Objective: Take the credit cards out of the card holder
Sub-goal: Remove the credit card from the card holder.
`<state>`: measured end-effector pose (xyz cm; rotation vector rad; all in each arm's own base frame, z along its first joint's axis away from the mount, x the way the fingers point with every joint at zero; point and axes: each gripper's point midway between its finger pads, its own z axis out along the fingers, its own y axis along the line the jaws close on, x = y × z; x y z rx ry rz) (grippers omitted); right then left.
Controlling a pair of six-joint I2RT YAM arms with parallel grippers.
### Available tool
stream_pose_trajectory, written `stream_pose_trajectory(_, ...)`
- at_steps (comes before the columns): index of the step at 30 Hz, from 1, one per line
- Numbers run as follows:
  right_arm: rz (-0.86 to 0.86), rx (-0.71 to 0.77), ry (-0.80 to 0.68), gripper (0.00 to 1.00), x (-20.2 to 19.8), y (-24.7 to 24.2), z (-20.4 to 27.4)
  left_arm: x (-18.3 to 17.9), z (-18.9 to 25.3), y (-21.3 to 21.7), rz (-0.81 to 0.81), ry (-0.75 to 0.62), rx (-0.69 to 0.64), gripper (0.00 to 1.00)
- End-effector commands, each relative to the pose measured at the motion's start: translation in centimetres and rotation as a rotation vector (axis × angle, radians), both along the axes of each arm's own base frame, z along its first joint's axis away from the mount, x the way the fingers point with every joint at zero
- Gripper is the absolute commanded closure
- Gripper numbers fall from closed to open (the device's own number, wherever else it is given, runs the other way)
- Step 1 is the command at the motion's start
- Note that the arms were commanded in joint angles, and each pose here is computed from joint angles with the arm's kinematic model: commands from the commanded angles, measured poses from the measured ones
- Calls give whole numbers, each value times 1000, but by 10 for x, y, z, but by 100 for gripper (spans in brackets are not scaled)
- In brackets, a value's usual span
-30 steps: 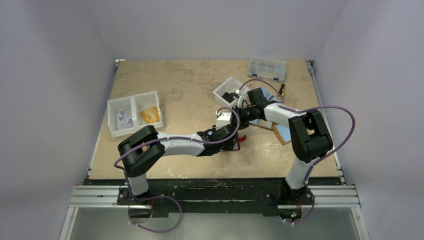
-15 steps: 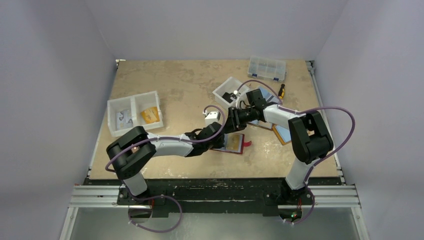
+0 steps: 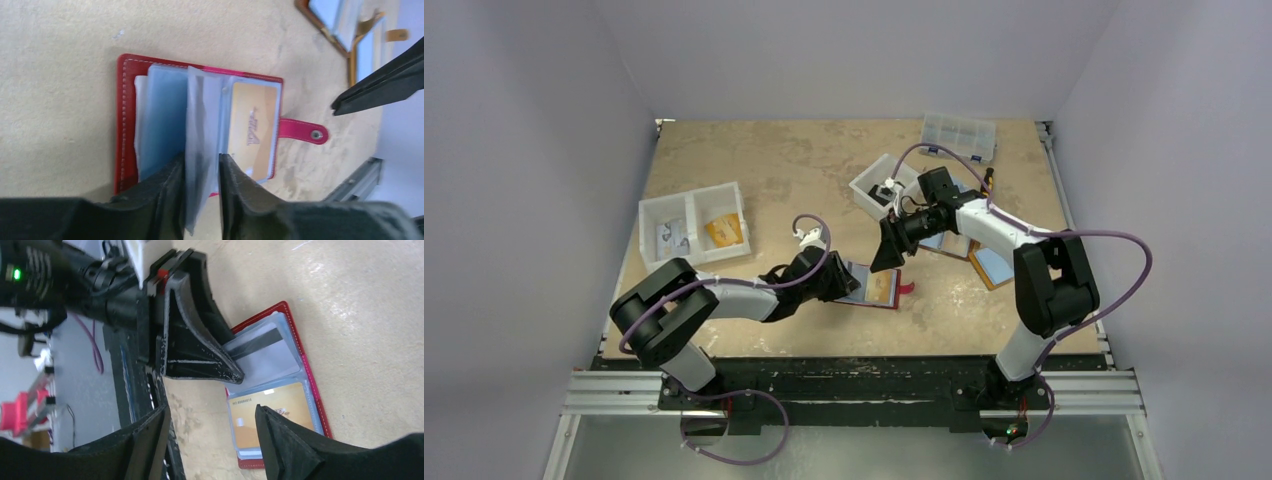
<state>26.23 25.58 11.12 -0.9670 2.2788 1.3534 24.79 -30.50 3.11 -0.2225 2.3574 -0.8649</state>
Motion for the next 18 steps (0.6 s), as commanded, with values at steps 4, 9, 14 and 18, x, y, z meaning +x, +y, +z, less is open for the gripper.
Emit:
stream_pose_trajectory(4,168,36,-148,30,-16,-7,3,-3,20,-1,-26,5,-129,54)
stream_pose_trajectory(9,136,49,-382,27,-1,-8,18,-2,28,5,-23,-10,-189,52)
stream_pose_trajectory(14,182,133,-399,8,-3,1,18,0,31,6,-27,-12,-228,64)
stream_pose_trajectory(18,185,148,-170,15,-15,6,4,1,28,6,-31,-3,-231,78)
